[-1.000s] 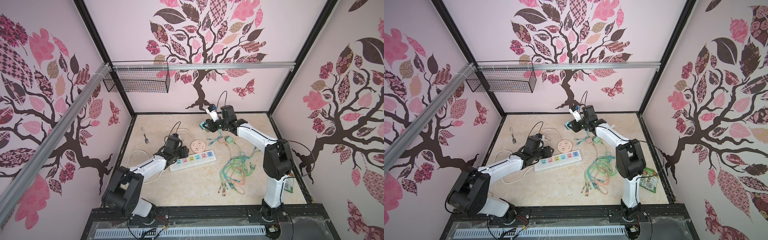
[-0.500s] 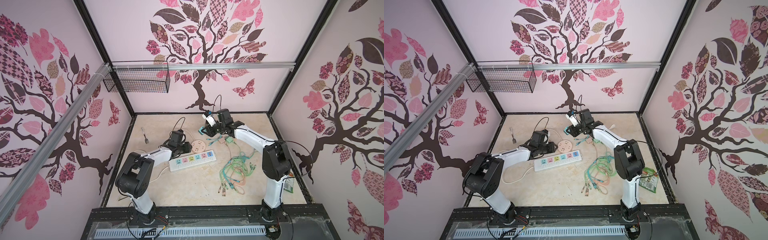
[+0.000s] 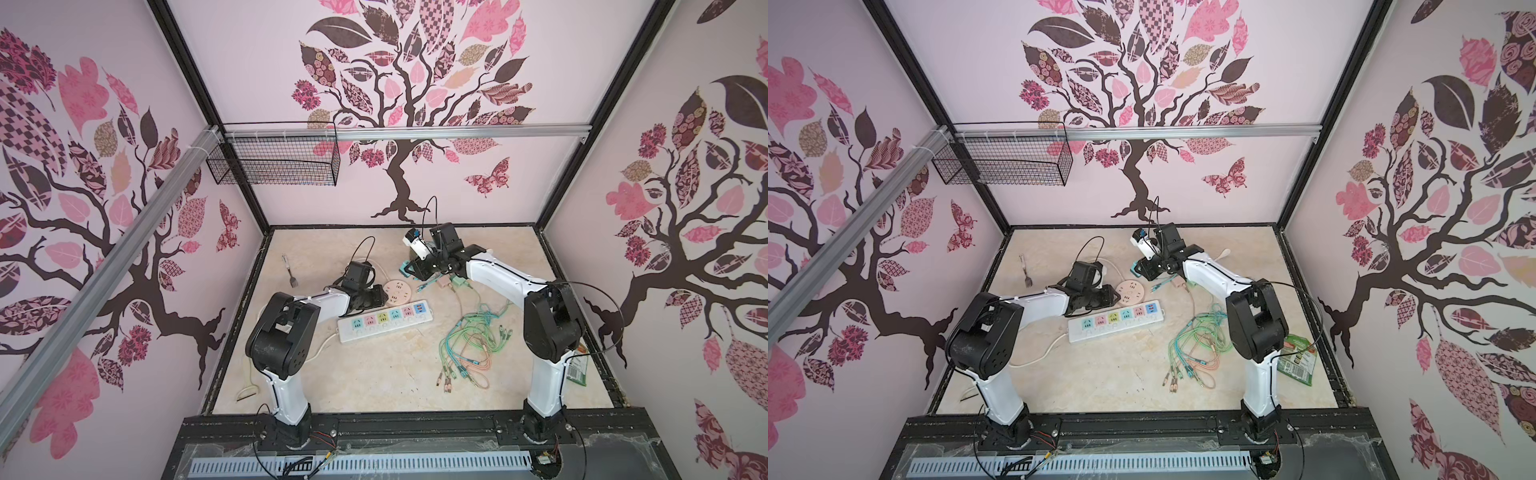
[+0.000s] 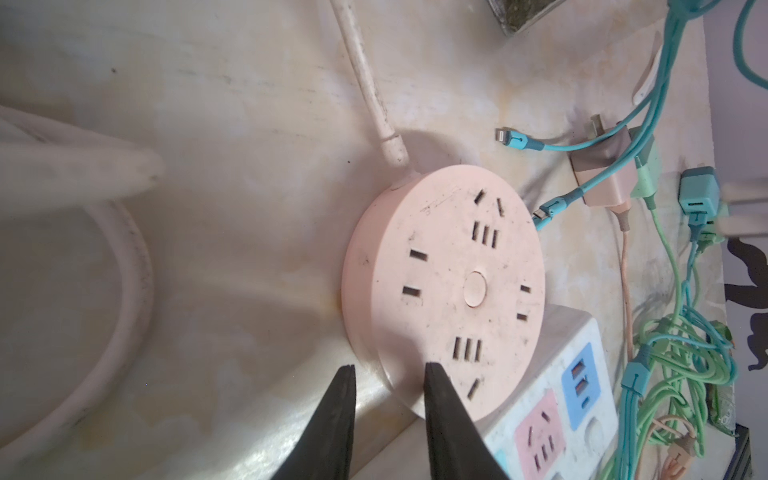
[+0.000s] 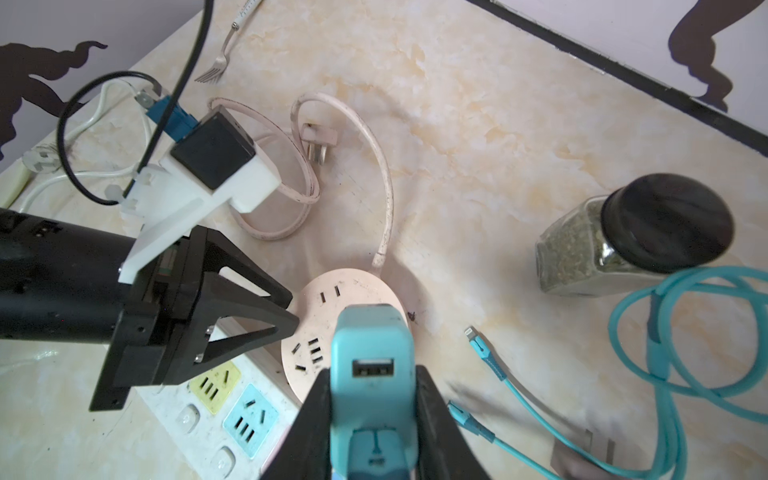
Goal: Insert the plug
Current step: 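Carry the teal plug down over the round pink socket with the right gripper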
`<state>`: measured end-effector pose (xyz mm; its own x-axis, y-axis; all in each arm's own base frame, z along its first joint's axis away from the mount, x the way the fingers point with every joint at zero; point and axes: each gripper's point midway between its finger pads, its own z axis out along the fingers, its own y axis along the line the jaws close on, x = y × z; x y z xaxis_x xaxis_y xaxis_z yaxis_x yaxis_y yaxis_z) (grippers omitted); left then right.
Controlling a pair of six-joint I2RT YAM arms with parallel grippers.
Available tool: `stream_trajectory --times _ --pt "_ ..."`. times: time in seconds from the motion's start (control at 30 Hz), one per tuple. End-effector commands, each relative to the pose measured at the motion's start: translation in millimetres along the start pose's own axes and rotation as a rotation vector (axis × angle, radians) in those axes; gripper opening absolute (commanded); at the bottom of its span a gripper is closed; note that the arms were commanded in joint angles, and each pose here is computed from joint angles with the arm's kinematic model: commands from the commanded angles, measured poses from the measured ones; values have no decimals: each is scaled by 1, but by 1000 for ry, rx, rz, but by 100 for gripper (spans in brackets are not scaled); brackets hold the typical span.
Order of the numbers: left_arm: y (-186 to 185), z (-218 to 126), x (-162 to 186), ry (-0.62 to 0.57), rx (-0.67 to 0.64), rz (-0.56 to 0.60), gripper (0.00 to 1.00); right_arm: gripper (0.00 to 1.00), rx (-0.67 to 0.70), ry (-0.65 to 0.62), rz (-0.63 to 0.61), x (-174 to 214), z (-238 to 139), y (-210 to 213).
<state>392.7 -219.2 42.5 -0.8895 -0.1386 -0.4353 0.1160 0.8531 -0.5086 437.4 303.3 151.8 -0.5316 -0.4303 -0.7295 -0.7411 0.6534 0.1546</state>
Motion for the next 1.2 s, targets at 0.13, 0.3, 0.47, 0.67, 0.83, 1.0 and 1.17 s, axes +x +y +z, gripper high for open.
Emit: stream_trajectory --times 0.13,0.3,0.47,0.67,0.83,1.0,1.17 --pt "1 5 -10 1 -3 -17 28 6 6 12 -33 2 -5 4" --pt "2 7 -9 4 -3 -30 25 7 -8 31 -69 7 -1 10" --pt "3 7 -7 10 -6 -30 23 7 -20 59 -98 12 5 15" --pt "5 9 -6 12 -6 -33 23 7 -20 76 -124 17 12 16" --pt "5 10 -6 15 -2 -35 21 6 -22 90 -124 20 20 15" --pt "6 11 -5 19 -4 -35 21 6 -27 97 -132 23 27 14" --pt "8 12 -5 21 -5 -35 20 6 -30 104 -144 24 35 14"
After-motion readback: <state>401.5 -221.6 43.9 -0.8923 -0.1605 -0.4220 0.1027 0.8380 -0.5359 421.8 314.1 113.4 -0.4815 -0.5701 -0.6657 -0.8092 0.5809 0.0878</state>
